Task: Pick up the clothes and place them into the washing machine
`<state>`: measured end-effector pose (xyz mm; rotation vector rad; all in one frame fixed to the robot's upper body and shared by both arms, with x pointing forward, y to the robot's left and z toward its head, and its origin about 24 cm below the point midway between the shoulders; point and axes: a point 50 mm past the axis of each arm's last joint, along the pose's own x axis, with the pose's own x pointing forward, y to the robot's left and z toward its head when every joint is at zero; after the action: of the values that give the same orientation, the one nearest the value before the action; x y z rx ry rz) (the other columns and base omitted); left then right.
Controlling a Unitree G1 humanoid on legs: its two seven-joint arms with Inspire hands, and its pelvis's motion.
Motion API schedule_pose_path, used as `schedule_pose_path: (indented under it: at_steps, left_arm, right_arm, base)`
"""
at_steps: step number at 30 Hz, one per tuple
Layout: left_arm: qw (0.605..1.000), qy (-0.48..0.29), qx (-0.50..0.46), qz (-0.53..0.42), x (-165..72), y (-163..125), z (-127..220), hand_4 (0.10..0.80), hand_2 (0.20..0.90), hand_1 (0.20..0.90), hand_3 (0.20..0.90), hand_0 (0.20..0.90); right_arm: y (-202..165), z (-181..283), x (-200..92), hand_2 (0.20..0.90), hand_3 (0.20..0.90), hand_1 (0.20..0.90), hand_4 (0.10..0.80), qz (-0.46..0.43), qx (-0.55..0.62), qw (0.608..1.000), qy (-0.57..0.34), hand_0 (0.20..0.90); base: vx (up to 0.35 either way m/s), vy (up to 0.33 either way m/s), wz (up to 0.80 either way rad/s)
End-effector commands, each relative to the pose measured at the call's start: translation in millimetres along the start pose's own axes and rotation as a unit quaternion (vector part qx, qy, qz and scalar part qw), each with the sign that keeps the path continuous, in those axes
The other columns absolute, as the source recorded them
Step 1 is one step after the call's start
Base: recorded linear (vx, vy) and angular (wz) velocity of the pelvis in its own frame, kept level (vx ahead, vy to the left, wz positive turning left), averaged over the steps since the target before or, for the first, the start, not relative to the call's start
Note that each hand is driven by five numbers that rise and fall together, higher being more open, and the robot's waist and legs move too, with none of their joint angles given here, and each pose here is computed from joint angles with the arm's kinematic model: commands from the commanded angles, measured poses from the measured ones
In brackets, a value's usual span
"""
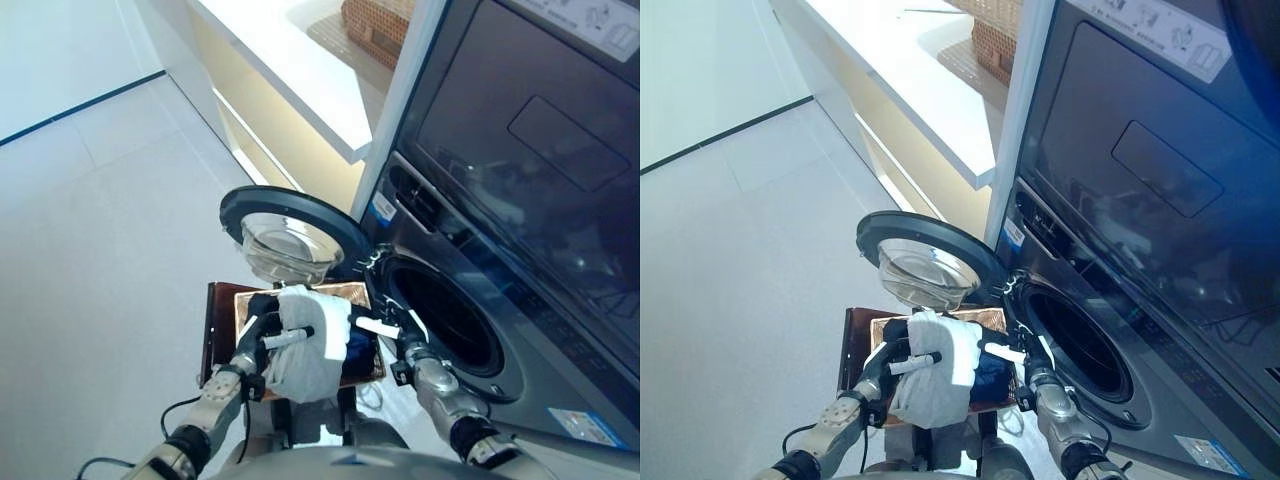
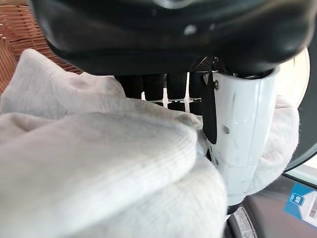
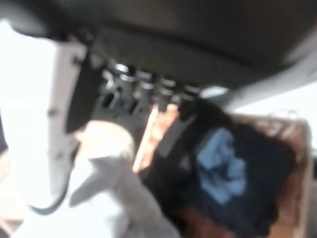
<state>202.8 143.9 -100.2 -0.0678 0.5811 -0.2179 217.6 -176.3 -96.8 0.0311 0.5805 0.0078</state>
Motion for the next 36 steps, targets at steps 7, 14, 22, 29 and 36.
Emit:
schedule_pose_path:
  at_steps: [7,14,22,29,36]
  left_arm:
    - [0.988,-0.134,-0.043,-0.059,12.3,-19.2,54.5,0.3,0.2,0.2,0.2,0.2]
    - [0.985,-0.139,-0.083,-0.065,14.4,-24.1,55.5,0.3,0.2,0.2,0.2,0.2]
    - [0.982,-0.139,-0.1,-0.081,16.6,-31.7,56.7,0.3,0.2,0.2,0.2,0.2]
    - [0.973,-0.145,-0.15,-0.104,18.6,-39.1,58.9,0.3,0.2,0.2,0.2,0.2]
    - [0.97,-0.141,-0.165,-0.108,19.1,-39.7,56.0,0.3,0.2,0.2,0.2,0.2]
  right_arm:
    - [14.5,21.4,8.3,0.9,0.9,0.9,0.8,0.059,0.047,0.996,-0.039,0.9]
    - [19.7,12.6,8.6,0.9,0.9,0.9,0.8,0.077,0.101,0.992,-0.017,0.9]
    - [34.0,12.5,11.2,0.9,0.9,0.9,0.8,0.108,0.129,0.986,-0.007,0.9]
    - [46.8,8.8,10.4,0.9,0.9,0.9,0.8,0.141,0.183,0.973,0.005,0.9]
    - [55.9,12.1,9.5,0.9,0.9,0.9,0.8,0.171,0.201,0.965,-0.001,0.9]
  base:
    - [0.0,0.0,0.0]
    - [0.0,0.0,0.0]
    - [0.0,0.0,0.0]
    - [0.0,0.0,0.0]
    - [-0.003,0.0,-0.02]
